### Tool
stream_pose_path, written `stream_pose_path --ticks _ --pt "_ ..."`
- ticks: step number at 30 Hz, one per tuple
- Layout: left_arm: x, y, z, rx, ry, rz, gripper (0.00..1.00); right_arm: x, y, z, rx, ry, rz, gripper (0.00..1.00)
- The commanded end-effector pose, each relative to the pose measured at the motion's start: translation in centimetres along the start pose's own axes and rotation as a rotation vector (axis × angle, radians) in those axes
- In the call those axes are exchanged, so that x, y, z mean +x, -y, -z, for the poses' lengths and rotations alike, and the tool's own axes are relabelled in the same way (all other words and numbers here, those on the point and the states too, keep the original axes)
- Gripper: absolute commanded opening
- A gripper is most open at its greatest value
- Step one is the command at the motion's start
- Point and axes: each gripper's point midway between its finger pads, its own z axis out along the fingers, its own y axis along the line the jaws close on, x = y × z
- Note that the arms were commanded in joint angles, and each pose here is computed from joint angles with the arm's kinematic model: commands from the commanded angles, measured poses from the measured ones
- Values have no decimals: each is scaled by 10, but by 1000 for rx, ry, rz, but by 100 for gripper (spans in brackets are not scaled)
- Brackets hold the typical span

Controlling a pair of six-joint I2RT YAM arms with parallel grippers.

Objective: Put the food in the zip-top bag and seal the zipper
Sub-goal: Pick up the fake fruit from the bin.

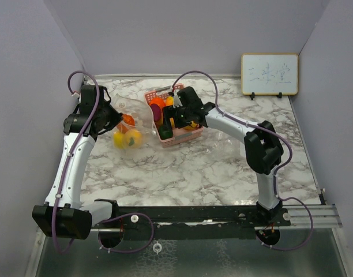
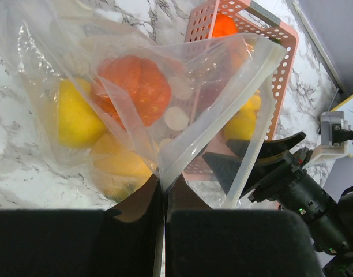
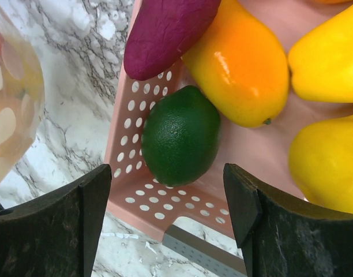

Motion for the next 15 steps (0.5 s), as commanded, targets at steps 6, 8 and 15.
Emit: stream_pose_path --ticks 6,8,15 --pt "-1 4 5 47 8 -9 0 28 10 -41 13 -83 -55 73" --pt "0 4 6 52 6 -7 0 29 11 -47 18 -83 -53 73" --pt "4 4 5 61 -7 -2 0 25 21 -55 62 -56 -34 52"
